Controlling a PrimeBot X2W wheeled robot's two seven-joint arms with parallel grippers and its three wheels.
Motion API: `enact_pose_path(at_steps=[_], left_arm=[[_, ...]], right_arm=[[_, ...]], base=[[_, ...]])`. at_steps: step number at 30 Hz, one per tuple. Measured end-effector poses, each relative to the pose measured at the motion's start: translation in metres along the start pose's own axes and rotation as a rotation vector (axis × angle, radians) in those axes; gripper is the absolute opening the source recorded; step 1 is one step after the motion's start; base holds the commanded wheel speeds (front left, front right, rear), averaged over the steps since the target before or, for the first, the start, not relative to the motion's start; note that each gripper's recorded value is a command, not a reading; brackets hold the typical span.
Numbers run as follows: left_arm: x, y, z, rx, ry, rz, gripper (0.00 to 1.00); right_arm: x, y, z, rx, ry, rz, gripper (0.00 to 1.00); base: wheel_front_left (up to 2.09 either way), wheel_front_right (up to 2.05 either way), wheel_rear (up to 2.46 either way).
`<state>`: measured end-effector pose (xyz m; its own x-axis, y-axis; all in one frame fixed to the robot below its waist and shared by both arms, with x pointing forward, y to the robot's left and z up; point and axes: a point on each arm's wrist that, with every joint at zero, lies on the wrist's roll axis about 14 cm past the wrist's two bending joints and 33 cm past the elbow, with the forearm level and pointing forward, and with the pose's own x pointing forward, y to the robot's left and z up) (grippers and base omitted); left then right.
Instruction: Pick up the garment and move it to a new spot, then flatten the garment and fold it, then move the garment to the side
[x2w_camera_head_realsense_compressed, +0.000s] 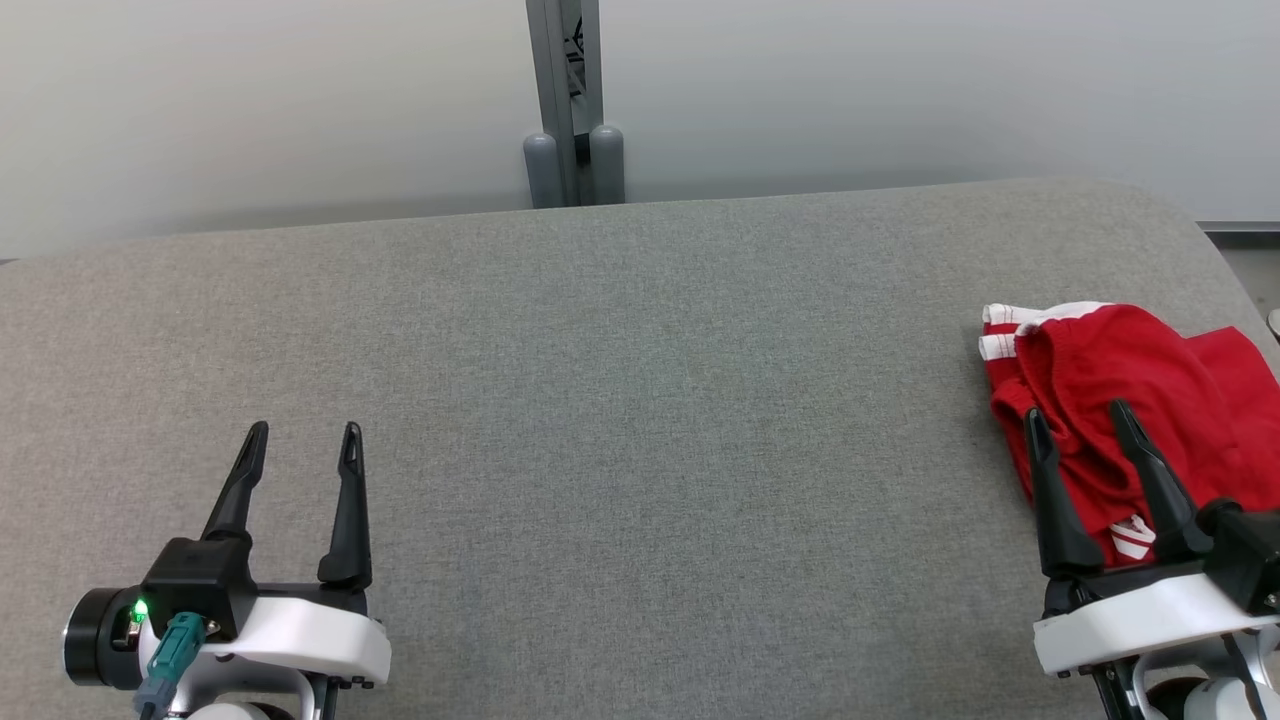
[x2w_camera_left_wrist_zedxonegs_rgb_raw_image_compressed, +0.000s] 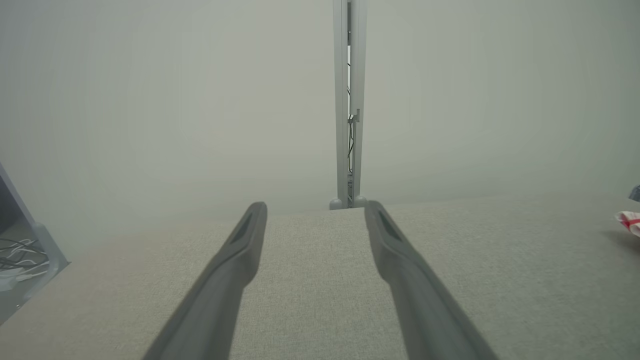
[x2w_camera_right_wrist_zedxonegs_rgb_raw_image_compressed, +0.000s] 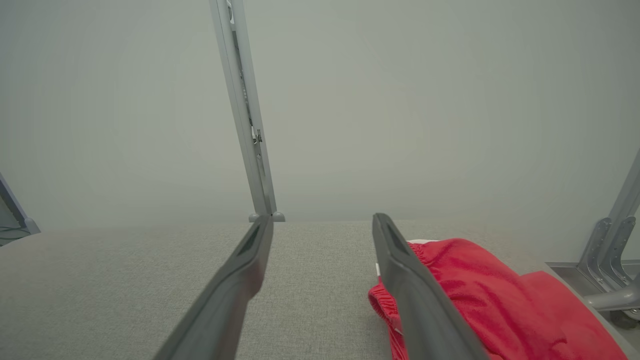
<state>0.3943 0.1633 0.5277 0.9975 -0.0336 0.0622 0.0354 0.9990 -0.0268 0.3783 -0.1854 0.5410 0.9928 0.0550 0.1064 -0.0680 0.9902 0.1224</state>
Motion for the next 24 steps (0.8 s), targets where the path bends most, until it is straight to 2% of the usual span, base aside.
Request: enact_pose_path(at_steps=[9, 24], left_arm=[[-0.0004, -0.0031, -0.0001, -0.036, 0.008, -0.002, 1.0], [-0.0014, -0.0006, -0.0013, -0.034, 0.02, 0.004, 1.0]], right_arm=[[-0.0017, -0.0011, 0.0024, 0.009, -0.008, -0.007, 1.0], [-0.0027, 0.0004, 0.0021, 0.027, -0.008, -0.006, 1.0]], base=[[0.0, 0.0, 0.0], [0.0, 0.0, 0.0]])
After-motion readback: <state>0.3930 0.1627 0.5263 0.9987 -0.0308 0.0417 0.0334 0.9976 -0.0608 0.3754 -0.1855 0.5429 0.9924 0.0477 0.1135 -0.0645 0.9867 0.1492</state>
